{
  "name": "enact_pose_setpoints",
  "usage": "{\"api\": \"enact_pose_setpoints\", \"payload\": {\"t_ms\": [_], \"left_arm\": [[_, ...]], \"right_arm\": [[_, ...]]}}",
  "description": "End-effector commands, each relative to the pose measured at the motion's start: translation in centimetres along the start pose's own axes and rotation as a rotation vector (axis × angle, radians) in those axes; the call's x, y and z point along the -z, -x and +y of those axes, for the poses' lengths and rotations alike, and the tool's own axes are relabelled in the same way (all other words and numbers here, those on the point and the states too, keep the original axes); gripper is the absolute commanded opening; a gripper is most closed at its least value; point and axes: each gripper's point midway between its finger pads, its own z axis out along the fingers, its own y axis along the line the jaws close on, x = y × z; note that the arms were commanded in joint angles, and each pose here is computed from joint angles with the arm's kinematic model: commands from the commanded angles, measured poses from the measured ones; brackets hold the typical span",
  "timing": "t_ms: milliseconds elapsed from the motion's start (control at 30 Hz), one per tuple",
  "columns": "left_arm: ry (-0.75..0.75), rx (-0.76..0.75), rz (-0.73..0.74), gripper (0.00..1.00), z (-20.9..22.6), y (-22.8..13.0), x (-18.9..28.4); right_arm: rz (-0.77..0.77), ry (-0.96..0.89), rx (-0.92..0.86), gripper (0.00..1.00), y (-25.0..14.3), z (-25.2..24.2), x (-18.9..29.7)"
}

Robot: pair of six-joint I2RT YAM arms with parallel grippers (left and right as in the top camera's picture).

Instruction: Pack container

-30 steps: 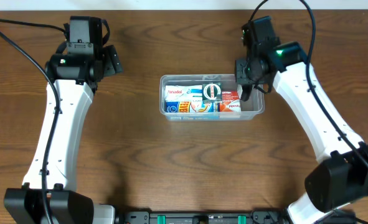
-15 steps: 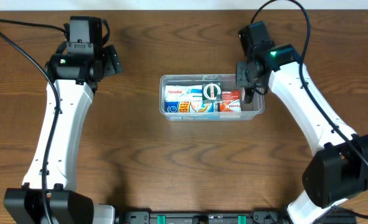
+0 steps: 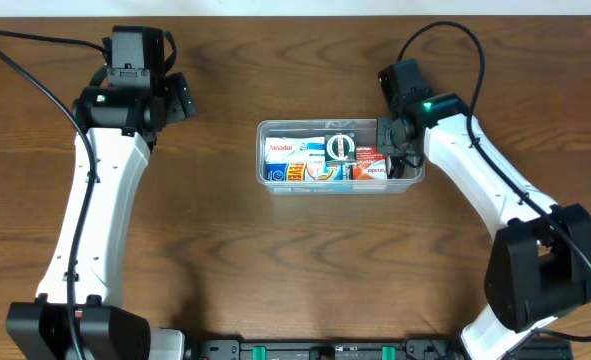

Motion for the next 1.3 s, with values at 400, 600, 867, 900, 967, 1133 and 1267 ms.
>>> {"api": "enact_pose_setpoints", "payload": {"t_ms": [400,600,867,900,967,1133,1267], "left_arm": [[0.012,0.005,-0.012,0.98,0.3,0.4,0.2],[0.012,0.005,-0.012,0.98,0.3,0.4,0.2],[0.012,0.005,-0.012,0.98,0.3,0.4,0.2],[0.012,0.005,-0.012,0.98,0.3,0.4,0.2],[0.012,0.005,-0.012,0.98,0.3,0.4,0.2],[0.012,0.005,-0.012,0.98,0.3,0.4,0.2],[0.012,0.005,-0.012,0.98,0.3,0.4,0.2]], "right_arm": [[-0.018,-0.010,0.022,0.52,0.2,0.0,0.4],[-0.124,0.026,0.065,0.57,2.6,0.2,4.0],[-0.357,0.104,0.088,0.72,5.6,-0.5,13.6],[-0.389,0.129,0.094,0.72,5.5,-0.6,15.3],[-0.433,0.165,0.097,0.73,5.0,-0.8,17.9],[-0.555,0.195,0.093,0.76,2.3,-3.3,25.1],[-0.663,0.224,0.074,0.79,-0.7,-5.6,30.2]]}}
